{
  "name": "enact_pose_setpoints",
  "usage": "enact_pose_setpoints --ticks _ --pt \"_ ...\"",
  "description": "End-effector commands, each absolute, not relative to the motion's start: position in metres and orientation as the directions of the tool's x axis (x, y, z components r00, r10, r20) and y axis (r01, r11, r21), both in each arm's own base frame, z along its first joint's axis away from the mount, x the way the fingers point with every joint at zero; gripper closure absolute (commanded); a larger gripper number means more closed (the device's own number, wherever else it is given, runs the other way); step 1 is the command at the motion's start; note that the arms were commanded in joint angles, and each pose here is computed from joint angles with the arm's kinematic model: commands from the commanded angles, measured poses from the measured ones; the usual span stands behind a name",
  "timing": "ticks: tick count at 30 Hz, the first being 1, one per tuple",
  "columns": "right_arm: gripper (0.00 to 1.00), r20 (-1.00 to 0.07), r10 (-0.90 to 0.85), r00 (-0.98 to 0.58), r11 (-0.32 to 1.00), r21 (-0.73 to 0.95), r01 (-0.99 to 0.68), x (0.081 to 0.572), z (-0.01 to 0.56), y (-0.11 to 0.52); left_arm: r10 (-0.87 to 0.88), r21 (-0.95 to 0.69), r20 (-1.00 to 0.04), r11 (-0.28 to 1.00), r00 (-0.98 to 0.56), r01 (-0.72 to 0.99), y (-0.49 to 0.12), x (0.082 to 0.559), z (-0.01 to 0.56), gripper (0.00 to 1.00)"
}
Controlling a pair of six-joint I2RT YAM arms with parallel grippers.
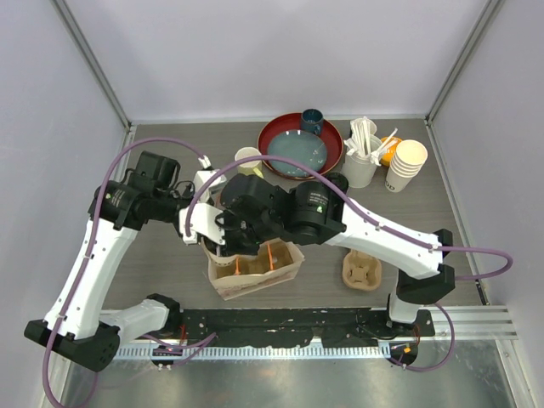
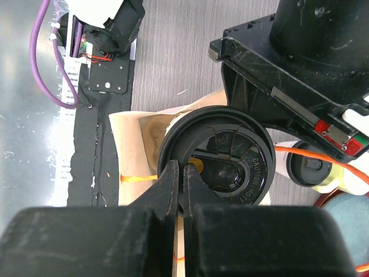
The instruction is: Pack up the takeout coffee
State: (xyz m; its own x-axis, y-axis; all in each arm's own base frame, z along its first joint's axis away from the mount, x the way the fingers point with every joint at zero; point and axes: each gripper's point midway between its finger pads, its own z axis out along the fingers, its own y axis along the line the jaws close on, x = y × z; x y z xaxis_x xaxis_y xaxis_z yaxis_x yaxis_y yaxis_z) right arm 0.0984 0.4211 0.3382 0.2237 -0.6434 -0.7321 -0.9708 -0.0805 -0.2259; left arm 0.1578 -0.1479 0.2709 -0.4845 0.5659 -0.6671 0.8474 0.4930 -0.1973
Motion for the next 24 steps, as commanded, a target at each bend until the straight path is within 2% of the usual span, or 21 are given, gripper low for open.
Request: enact_pose_setpoints --ticks 1,9,13,19,24 --pt "0.99 -0.775 -0.548 0.315 -0.130 -0.294 -0.947 0.095 0.361 0.429 0.564 -0.226 -0.680 0.446 -0.468 0.866 -0.151 0.142 0.282 1.00" --pt "0.99 -0.636 -0.682 0.362 -0.253 -0.260 -0.932 0.098 0.284 0.424 0.572 -0.229 -0.678 0.434 -0.462 0.871 -0.151 0.142 0.281 1.00" --pt "0.99 -0.619 -0.688 0.378 -0.277 -0.258 -0.926 0.108 0.272 0.417 0.573 -0.225 -0.680 0.430 -0.457 0.874 -0.151 0.142 0.282 1.00" --pt "0.99 -0.594 -0.653 0.470 -0.391 -0.267 -0.881 0.109 0.240 0.416 0.574 -0.245 -0.675 0.419 -0.464 0.874 -0.156 0.143 0.279 1.00" --pt "0.99 -0.632 -0.576 0.518 -0.461 -0.272 -0.845 0.112 0.227 0.419 0.568 -0.269 -0.670 0.415 -0.478 0.869 -0.160 0.145 0.278 1.00"
